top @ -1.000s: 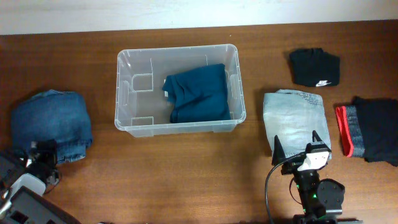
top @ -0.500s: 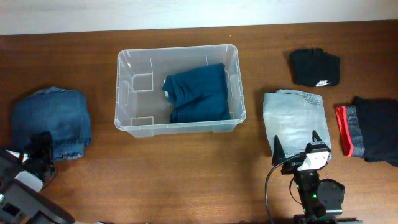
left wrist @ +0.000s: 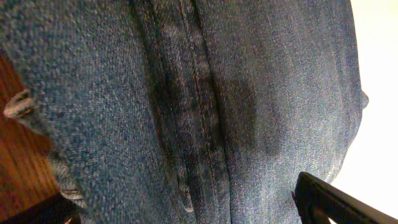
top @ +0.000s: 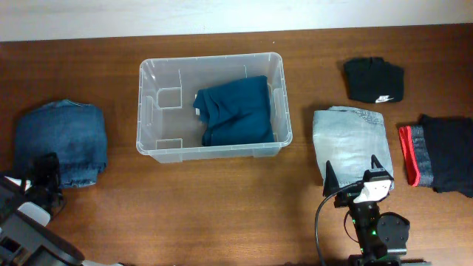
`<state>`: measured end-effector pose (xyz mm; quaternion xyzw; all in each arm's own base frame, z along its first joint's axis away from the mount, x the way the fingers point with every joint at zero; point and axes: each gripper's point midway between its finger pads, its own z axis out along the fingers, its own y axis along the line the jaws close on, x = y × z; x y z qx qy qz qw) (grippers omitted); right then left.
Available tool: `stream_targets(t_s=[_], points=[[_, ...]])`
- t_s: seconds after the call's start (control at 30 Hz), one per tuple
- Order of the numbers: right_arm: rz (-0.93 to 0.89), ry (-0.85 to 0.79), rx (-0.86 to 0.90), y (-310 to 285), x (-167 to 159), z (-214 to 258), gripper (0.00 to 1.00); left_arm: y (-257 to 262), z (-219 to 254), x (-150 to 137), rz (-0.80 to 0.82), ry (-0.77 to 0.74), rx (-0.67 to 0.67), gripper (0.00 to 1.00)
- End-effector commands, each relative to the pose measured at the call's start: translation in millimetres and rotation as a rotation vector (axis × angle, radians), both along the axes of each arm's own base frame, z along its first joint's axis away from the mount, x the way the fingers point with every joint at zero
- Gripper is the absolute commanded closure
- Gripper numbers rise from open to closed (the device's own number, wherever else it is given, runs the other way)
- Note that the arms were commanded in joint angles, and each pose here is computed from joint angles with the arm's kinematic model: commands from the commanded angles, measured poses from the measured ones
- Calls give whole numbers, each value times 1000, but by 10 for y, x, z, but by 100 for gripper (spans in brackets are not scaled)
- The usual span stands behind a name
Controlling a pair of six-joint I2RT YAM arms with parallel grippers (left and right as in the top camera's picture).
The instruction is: Pack container
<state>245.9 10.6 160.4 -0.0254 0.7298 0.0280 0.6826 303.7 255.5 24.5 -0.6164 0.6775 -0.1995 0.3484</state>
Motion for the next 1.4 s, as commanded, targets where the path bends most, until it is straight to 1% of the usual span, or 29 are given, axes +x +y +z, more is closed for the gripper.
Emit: stream_targets(t_s=[0.0,0.03,0.07,0.17,0.27,0.33,0.4,0.57,0.63,0.7,0.77,0.9,1.17,1.37], points=[[8,-1,-2,7,-2,-16,1,-274,-561,-266,31,143,-142,6],[8,-1,-2,7,-2,-16,1,-275,-561,-266,31,144,-142,11],[8,-1,-2,7,-2,-16,1,-274,-561,-265,30,143,-142,19],[8,-1,-2,7,-2,-16,1,-282,-556,-258,27,139,-146,32],[8,-1,-2,7,-2,-16,2,-282,-556,-258,27,139,-146,41],[8,-1,-2,7,-2,-16,1,-282,-556,-258,27,139,-146,42],[8,-1,-2,7,-2,-16,1,-282,-556,-258,27,139,-146,51],[8,-1,-2,7,-2,-16,2,-282,-555,-257,26,138,-145,62],[8,-1,-2,7,-2,-16,1,-295,-549,-248,21,132,-151,69],[8,-1,-2,7,-2,-16,1,-319,-521,-212,4,110,-159,76],[8,-1,-2,7,-2,-16,2,-334,-458,-139,-23,65,-160,82],[8,-1,-2,7,-2,-16,2,-359,-287,28,-88,-44,-150,99],[8,-1,-2,7,-2,-16,2,-421,-71,190,-174,-168,-143,99],[8,-1,-2,7,-2,-16,2,-503,273,359,-294,-333,-109,99]])
